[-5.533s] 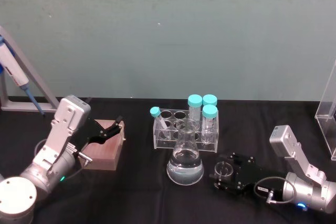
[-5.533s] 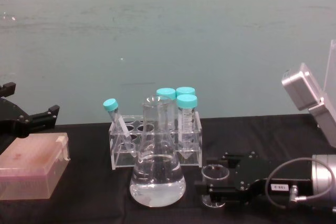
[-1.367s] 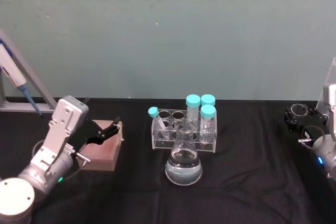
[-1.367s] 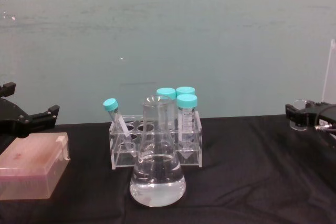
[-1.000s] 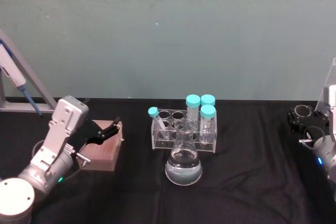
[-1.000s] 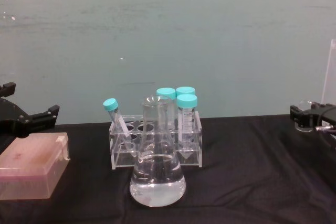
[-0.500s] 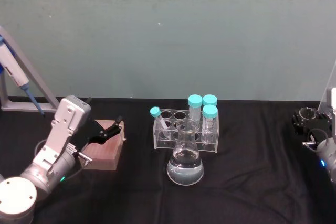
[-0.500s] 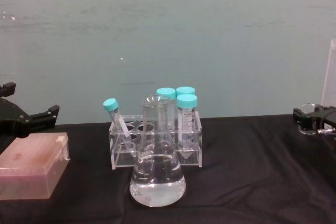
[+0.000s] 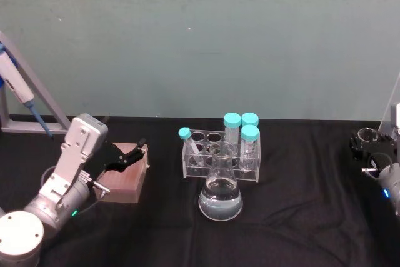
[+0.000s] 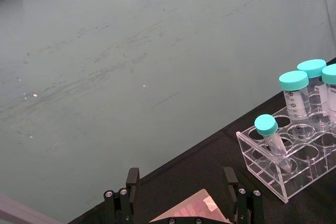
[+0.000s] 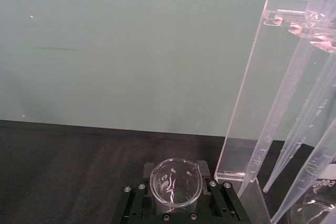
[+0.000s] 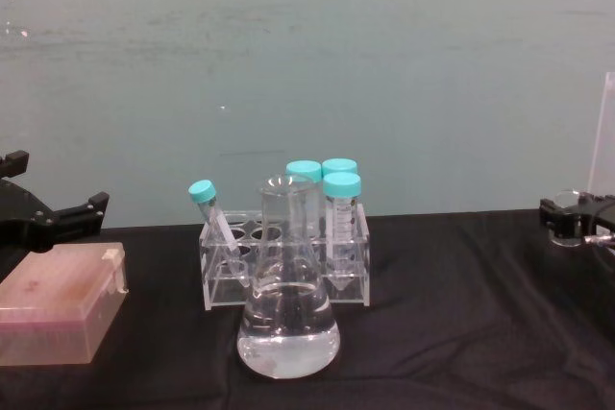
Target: Place the experimental apparatus aside using one hand.
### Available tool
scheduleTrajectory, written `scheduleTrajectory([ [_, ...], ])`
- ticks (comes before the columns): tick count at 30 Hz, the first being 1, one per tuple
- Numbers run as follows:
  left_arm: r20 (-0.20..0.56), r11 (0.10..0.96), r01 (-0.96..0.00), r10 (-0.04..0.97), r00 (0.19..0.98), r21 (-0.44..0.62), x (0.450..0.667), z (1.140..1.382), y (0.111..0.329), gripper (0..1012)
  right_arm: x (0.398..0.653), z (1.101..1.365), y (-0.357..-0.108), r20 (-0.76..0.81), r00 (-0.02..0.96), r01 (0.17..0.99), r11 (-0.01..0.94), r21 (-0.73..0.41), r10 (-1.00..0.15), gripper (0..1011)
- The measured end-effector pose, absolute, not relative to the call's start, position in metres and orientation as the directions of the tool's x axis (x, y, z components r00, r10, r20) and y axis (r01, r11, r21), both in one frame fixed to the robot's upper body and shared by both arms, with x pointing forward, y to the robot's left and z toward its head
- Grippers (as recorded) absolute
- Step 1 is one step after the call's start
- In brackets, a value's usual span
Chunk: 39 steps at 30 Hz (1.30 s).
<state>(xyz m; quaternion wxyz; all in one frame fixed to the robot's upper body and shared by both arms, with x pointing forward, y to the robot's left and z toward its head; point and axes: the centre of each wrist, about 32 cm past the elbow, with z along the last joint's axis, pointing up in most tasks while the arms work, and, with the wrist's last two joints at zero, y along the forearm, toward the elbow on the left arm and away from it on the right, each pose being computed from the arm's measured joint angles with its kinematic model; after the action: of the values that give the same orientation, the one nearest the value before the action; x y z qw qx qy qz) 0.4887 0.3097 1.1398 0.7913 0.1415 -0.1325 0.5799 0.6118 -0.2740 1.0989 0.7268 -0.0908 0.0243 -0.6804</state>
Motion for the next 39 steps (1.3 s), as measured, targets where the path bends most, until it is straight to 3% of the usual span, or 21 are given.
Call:
scheduleTrajectory([
  [39, 0.374, 0.287, -0.955, 0.880, 0.292, 0.070, 0.4886, 1.1398, 0.3097, 1000, 0.6138, 1.0986, -0.2738, 0.083, 0.100, 0.983, 0.085, -0.163, -0.992, 502],
])
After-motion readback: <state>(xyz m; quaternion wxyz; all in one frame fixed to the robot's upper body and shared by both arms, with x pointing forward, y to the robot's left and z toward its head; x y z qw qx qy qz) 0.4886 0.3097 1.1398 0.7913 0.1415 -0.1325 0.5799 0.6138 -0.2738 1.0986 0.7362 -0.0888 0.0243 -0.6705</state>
